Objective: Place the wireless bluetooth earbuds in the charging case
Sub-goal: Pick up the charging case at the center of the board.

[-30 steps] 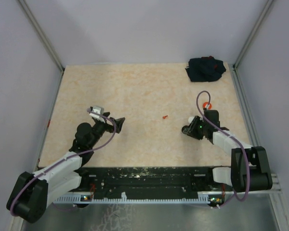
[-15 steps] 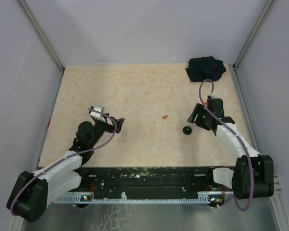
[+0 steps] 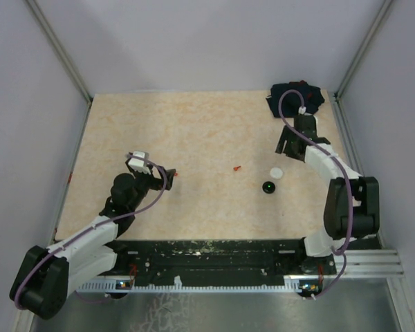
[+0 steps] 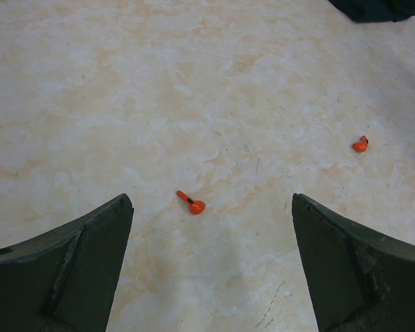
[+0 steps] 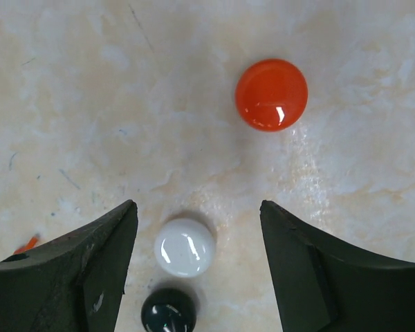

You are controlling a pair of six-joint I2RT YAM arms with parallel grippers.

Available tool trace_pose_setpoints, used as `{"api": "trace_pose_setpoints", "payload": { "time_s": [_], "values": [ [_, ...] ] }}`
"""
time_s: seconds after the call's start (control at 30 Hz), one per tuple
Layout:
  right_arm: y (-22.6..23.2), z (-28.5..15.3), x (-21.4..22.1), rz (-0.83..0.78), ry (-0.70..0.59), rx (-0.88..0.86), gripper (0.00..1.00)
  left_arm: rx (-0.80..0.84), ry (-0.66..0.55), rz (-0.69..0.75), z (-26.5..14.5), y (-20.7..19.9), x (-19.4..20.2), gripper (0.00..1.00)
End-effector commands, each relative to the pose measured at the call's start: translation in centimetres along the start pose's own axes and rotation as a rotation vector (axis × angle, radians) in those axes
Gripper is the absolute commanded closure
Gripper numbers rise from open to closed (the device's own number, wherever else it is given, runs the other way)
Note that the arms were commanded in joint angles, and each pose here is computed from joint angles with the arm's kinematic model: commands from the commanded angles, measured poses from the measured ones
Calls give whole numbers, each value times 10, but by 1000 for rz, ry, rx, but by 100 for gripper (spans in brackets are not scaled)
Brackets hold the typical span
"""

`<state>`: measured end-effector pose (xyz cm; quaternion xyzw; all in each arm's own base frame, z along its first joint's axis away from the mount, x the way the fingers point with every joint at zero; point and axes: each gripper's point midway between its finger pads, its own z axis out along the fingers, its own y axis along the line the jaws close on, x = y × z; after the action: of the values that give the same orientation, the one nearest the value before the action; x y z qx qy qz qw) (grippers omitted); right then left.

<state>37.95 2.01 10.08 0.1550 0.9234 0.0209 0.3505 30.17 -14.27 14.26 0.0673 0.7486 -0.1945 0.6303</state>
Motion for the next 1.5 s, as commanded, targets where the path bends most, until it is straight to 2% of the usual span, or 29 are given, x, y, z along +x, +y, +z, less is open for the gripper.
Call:
{"api": "trace_pose_setpoints", "payload": {
  "time_s": [0.0, 0.27, 0.5, 0.8, 1.13, 1.47],
  "values": [
    [-13, 20, -44, -7, -98, 63, 28, -21, -19, -9, 3, 1, -11, 0],
    [-27, 62, -52, -55, -22, 104, 26, -22, 0, -4, 6, 1, -8, 0],
    [-36, 85, -46, -27, 36, 109, 26, -21, 9, 1, 7, 1, -6, 0],
    [-34, 95, -31, -38, 88, 61, 32, -3, 22, 0, 9, -2, -3, 0],
    [-44, 90, -41, 6, 44, 133, 31, 8, 25, -6, 10, -4, -2, 0],
    [-31, 104, -66, -23, -13, 71, 30, 11, 35, -3, 11, -5, 0, 0]
  ]
}}
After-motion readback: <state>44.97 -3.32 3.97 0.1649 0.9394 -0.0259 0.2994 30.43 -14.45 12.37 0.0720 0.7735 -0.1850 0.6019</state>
